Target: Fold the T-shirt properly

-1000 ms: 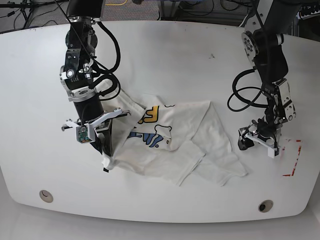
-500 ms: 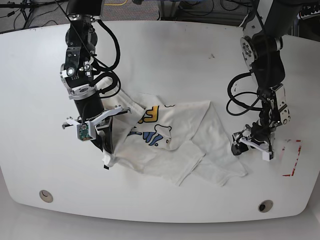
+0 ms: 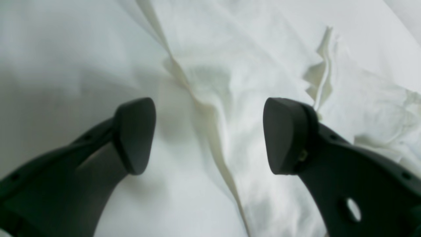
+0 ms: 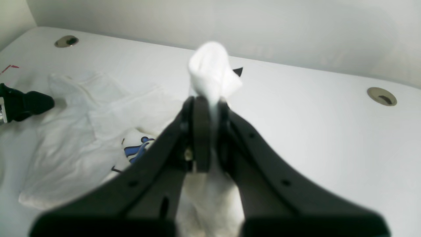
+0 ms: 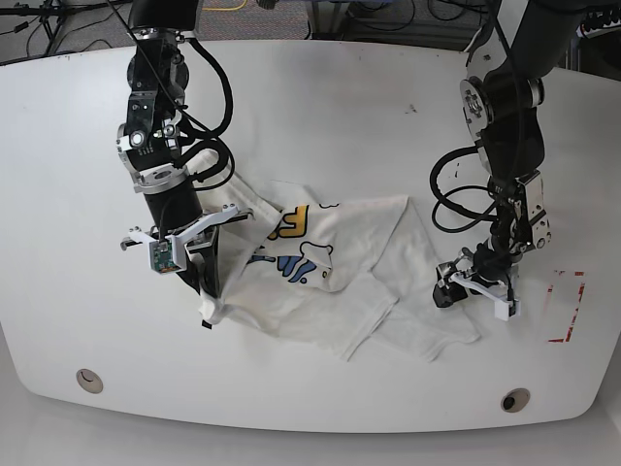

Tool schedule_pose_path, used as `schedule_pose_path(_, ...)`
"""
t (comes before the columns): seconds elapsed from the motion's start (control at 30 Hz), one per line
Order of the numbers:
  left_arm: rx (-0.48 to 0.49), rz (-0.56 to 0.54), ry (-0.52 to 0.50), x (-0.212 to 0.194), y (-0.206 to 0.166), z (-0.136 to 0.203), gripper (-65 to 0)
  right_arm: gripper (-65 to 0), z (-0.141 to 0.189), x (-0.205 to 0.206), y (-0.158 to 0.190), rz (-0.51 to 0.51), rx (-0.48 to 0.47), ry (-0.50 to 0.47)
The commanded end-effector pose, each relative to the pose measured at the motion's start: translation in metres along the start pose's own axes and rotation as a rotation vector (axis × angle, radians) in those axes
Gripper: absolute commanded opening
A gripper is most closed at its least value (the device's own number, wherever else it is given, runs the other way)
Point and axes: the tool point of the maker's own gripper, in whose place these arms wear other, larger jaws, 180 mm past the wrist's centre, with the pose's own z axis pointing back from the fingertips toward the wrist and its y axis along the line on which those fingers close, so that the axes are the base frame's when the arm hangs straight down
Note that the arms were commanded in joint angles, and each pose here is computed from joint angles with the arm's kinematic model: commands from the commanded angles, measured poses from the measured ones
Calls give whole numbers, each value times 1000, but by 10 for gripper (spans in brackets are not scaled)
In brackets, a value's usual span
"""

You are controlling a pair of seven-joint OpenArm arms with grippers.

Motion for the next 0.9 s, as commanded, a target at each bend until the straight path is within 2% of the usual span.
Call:
schedule_pose_path(0.0, -5, -14, 34, -2, -6, -3, -174, -642, 0, 21, -1, 6, 0, -72)
schedule_pose_path(0.4, -42, -42, 87, -20, -31, -13, -186, -643, 1, 23, 0, 7, 1, -77)
schedule_pose_path(0.6, -71, -29, 95, -23, -42, -16, -220, -641, 0, 20, 0, 6, 1, -68)
schedule_pose_path(0.73, -75, -29, 103, -26, -44, -17, -283, -641, 0, 20, 0, 4, 2, -68)
schedule_pose_path(0.8, -72, -16, 97, -24, -42, -17, -381, -640, 0, 19, 1, 5, 7, -66)
schedule_pose_path(0.87, -72, -13, 99, -25, -42, -18, -422, -640, 0, 18, 1, 4, 6, -64)
